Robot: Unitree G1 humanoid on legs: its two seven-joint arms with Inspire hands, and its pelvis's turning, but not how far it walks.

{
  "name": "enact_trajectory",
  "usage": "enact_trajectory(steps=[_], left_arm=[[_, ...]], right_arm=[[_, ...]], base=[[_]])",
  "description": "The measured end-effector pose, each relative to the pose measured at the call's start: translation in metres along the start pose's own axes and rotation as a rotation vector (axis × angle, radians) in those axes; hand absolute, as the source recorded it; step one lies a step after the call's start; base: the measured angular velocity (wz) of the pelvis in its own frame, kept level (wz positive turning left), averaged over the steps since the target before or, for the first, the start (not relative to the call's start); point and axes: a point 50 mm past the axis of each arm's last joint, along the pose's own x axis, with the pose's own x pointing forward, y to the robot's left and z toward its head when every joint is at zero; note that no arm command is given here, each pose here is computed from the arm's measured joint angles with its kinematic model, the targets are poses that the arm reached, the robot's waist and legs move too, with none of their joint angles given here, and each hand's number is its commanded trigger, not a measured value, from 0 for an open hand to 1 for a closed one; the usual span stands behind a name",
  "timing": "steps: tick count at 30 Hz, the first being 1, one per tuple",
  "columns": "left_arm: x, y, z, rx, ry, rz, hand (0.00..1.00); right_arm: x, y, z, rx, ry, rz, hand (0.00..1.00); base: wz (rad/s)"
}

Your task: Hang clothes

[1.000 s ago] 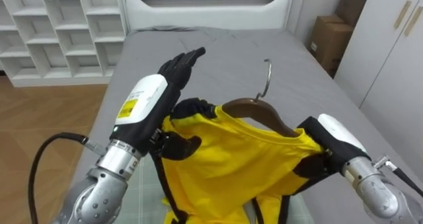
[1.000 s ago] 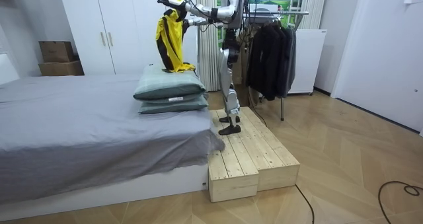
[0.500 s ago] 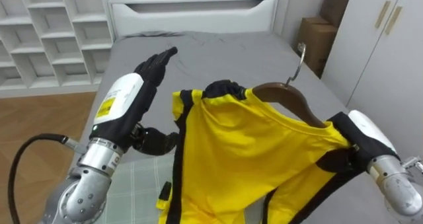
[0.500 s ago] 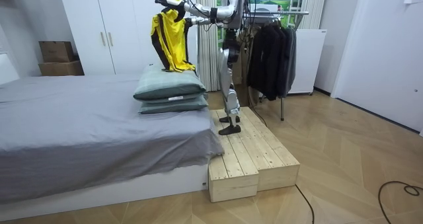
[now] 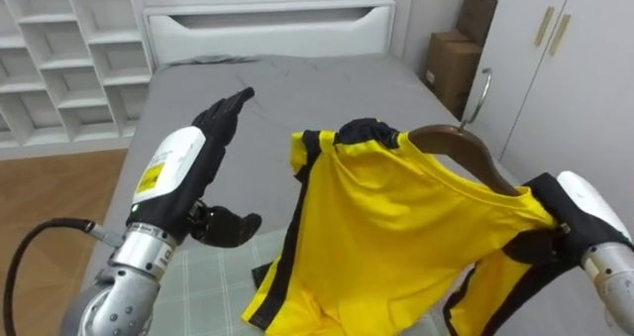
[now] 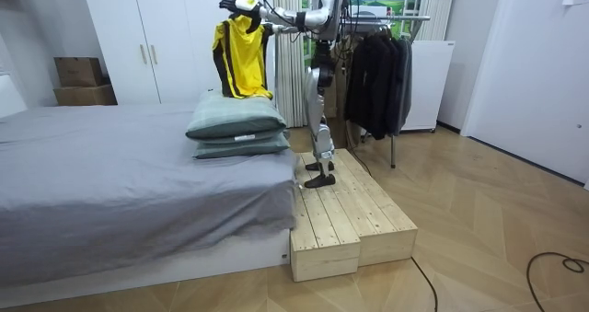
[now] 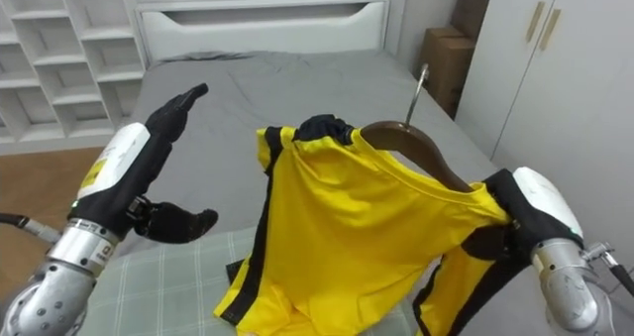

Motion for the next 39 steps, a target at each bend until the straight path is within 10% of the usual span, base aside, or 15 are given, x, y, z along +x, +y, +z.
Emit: enact_trajectory(steps=[10, 21, 39], left_arm=[[-0.033, -0.031, -0.051, -0.144, 0.265, -0.079, 0.0], [-0.18, -0.103, -0.14, -0.346, 1.053, -0.268, 0.0], [-0.278, -0.108, -0.15, -0.368, 1.506, -0.138, 0.0]], right_arm=[[-0.023, -0.01, 0.016, -0.04, -0.109, -0.084, 1.0], [-0.061, -0.002, 0.013, -0.128, -0.124, -0.068, 1.0], [-0.079, 0.009, 0.051, -0.163, -0.239, -0.075, 1.0]], base=[[-0.07], [-0.17], [-0.91]])
